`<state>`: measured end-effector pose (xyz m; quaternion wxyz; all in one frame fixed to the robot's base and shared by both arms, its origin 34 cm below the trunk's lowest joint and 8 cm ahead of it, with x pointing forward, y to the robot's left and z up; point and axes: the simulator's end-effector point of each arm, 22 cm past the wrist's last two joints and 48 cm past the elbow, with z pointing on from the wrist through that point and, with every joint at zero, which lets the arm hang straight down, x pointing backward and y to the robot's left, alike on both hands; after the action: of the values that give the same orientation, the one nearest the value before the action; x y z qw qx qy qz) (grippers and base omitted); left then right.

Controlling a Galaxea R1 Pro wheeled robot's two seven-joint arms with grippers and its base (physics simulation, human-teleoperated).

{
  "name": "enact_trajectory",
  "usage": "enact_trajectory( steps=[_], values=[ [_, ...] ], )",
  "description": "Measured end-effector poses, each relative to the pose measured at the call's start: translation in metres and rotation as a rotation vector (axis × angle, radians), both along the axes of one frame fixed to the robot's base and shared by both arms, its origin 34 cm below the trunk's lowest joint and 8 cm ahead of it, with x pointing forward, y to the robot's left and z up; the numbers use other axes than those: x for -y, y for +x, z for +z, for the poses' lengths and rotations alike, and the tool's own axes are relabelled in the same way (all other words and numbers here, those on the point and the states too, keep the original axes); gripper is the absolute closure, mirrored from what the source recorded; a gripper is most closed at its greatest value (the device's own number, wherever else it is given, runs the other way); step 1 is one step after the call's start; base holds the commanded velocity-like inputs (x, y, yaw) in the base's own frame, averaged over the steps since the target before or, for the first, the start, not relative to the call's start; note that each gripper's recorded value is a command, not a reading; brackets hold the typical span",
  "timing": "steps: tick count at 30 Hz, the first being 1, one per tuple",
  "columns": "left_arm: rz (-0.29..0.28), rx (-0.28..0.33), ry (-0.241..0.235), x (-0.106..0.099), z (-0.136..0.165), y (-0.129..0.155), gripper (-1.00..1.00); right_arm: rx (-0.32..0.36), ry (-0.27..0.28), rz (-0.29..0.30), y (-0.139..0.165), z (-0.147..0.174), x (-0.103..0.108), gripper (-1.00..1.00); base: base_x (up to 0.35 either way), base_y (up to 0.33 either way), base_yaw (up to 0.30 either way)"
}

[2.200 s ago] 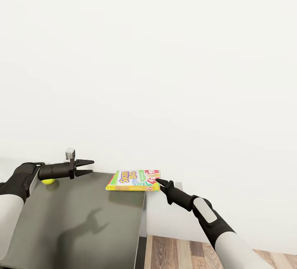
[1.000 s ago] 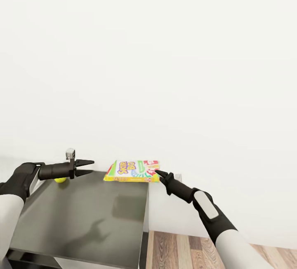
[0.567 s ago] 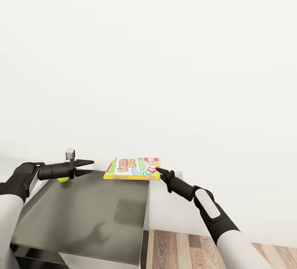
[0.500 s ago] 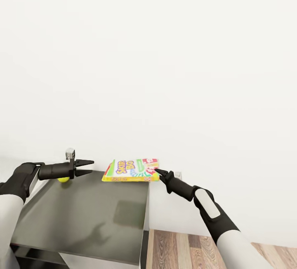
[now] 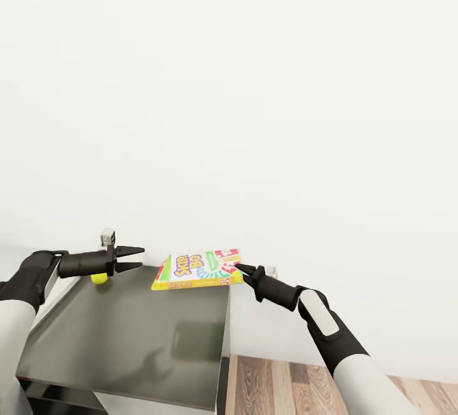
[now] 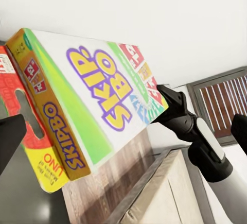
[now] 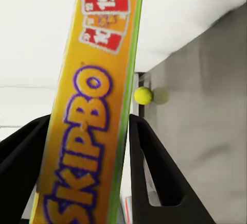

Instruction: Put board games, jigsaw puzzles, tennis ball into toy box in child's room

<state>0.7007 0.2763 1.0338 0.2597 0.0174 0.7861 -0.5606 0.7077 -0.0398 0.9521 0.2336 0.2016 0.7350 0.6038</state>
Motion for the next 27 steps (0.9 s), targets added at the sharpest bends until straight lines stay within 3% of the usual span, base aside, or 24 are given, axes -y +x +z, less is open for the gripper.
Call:
enact_trajectory(
  steps=[27],
  values=[
    [0.002, 0.036, 0.002, -0.001, 0.052, -0.01, -1.0, 0.041, 0.001, -0.003, -0.007, 0.054, 0.001, 1.0, -0.033, 0.0, 0.125]
  ],
)
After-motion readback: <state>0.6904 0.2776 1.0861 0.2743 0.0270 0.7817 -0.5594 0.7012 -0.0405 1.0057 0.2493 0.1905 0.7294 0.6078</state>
